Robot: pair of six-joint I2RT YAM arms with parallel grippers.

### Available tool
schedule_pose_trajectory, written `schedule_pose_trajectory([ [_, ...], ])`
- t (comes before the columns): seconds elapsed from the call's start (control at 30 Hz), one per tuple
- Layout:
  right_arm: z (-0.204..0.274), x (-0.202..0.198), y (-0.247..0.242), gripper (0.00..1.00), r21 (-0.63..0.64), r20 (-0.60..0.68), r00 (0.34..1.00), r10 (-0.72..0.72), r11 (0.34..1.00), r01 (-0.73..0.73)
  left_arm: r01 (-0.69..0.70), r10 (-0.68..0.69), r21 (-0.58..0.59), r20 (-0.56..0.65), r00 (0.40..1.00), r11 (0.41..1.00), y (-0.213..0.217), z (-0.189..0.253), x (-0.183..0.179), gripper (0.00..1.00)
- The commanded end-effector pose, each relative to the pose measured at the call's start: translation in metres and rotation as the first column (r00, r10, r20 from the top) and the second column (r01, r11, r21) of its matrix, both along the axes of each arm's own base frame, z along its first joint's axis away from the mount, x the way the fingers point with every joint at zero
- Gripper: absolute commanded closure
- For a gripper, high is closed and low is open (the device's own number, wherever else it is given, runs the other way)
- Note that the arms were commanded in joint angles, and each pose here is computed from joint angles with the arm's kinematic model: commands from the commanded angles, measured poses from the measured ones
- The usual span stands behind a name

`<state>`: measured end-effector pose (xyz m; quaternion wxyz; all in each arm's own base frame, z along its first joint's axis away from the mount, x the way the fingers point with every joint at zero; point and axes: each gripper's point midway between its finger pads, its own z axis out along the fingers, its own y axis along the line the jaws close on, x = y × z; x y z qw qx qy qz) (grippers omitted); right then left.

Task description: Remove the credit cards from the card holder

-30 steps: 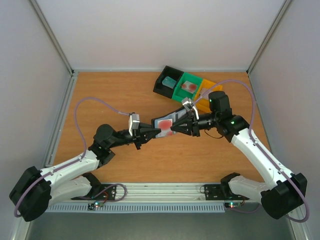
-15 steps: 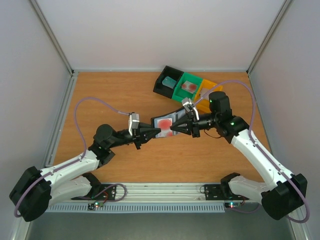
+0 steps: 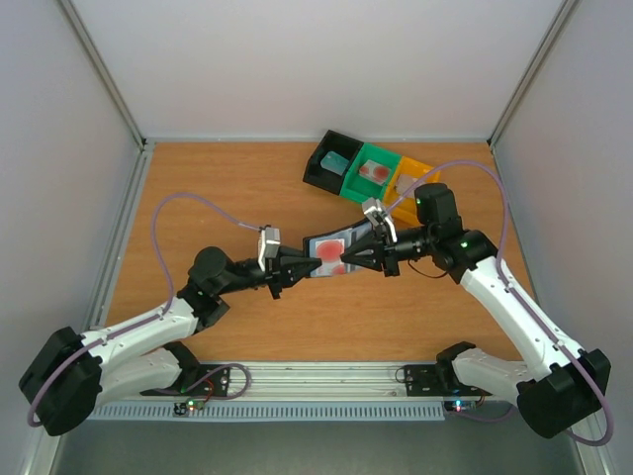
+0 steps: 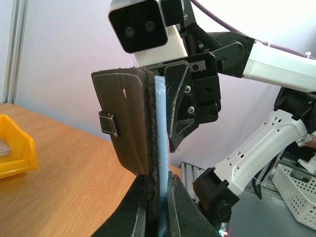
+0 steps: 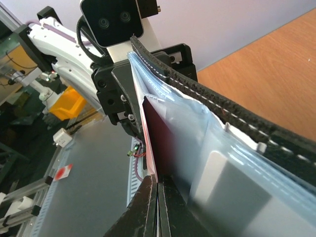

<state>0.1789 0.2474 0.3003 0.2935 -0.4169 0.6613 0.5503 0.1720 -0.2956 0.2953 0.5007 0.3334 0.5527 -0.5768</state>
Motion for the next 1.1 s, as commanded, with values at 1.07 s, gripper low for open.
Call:
schedule_pose_trajectory([
  [1.07, 0.015, 0.044, -0.068, 0.99, -0.195, 0.021, 0.903, -0.430, 0.884, 0.426, -0.231, 0.498, 0.462, -0.620, 0.607, 0.856, 0.060, -0.189, 0.092, 1.00],
])
